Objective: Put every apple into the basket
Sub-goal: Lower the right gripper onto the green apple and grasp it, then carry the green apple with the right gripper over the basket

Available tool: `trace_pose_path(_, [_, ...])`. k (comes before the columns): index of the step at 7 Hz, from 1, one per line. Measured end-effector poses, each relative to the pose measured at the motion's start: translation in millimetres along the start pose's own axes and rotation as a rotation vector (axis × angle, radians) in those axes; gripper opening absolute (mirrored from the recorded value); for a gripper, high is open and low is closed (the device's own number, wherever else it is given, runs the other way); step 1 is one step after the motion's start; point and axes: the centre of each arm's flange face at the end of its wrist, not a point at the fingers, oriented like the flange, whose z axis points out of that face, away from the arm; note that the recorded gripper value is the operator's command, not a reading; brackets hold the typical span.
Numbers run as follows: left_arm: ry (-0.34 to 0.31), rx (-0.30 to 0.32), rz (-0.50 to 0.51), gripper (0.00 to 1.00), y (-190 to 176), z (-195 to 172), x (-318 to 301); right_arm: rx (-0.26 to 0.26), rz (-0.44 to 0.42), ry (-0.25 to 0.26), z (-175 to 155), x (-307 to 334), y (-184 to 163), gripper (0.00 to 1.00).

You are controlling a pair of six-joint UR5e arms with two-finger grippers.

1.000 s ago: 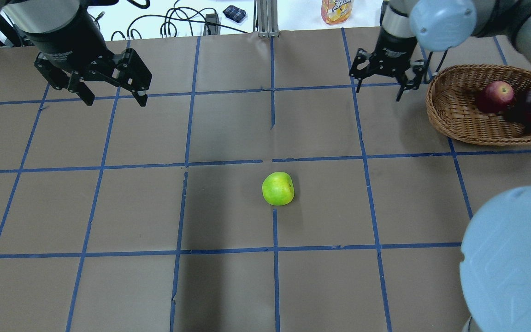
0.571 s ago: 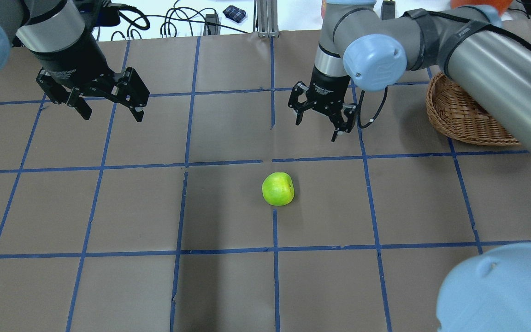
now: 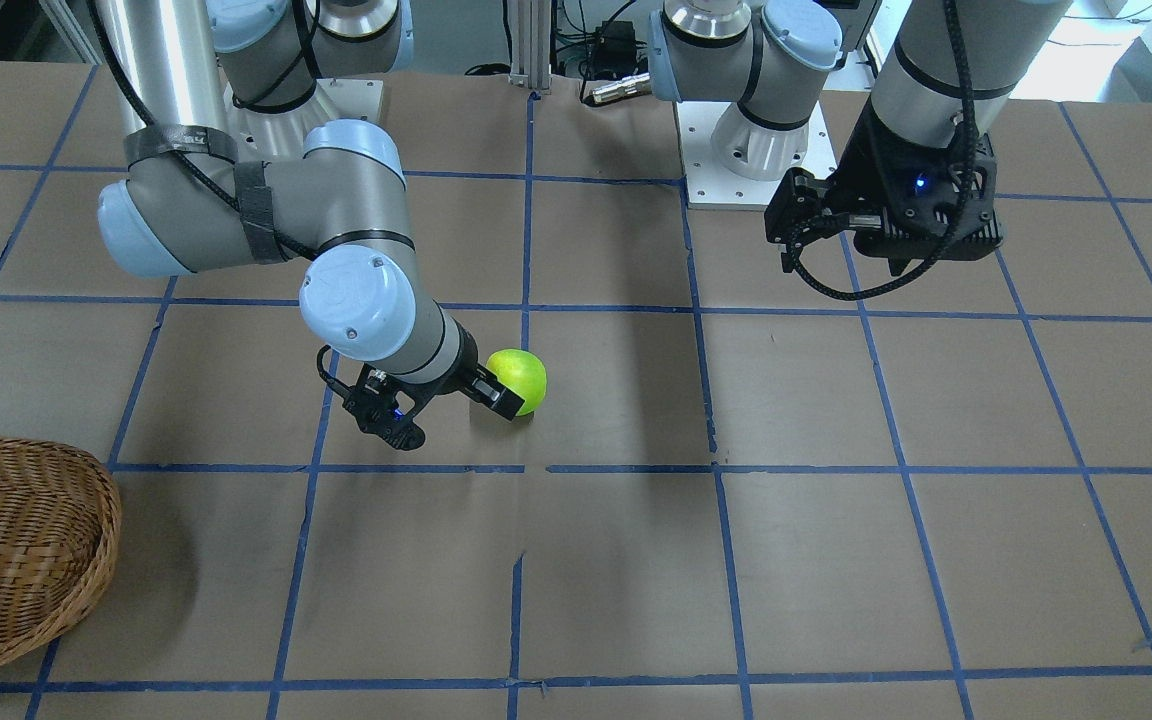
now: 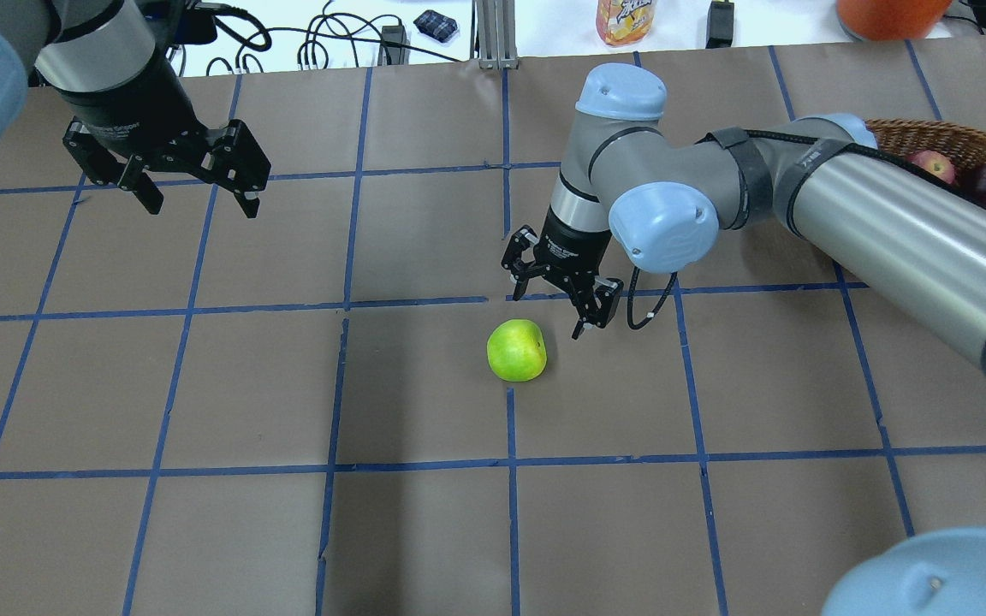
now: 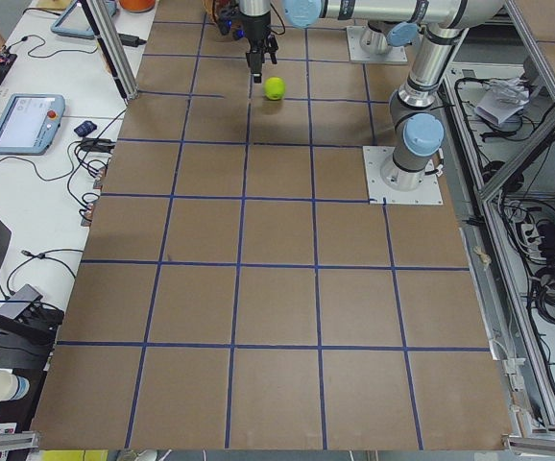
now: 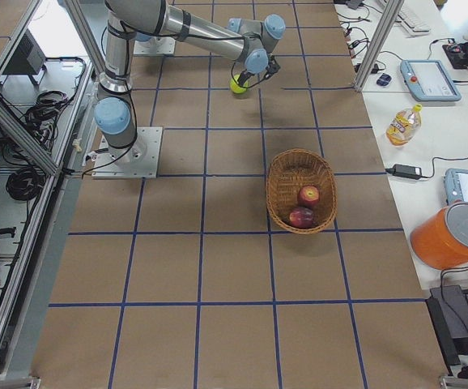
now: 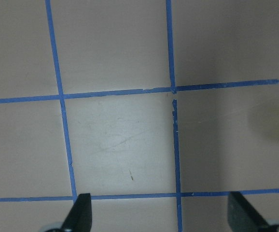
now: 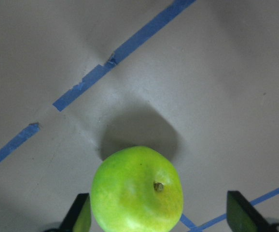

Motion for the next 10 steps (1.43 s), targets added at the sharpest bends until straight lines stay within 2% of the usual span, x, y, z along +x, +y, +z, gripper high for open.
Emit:
trace_pose_path(2, [0.008,-0.009,-0.002,1.00,1.9,0.6,0.1,-0.020,-0.001,-0.043,12.6,3.4,4.7,1.00])
trace_pose_path(4, [0.008,-0.012,-0.002,1.00,2.5,1.2,0.0,-0.029,-0.003,-0.057,15.7,3.4,5.5,1.00])
trace_pose_path(8, [0.010,-0.016,-0.002,1.00,3.2,3.3,0.8,-0.082,-0.008,-0.088,29.7,9.3,8.8,1.00])
trace_pose_path(10, [0.014,-0.015,-0.002,1.00,3.5,3.3,1.8,-0.075,-0.012,-0.110,41.2,15.2,7.2,1.00])
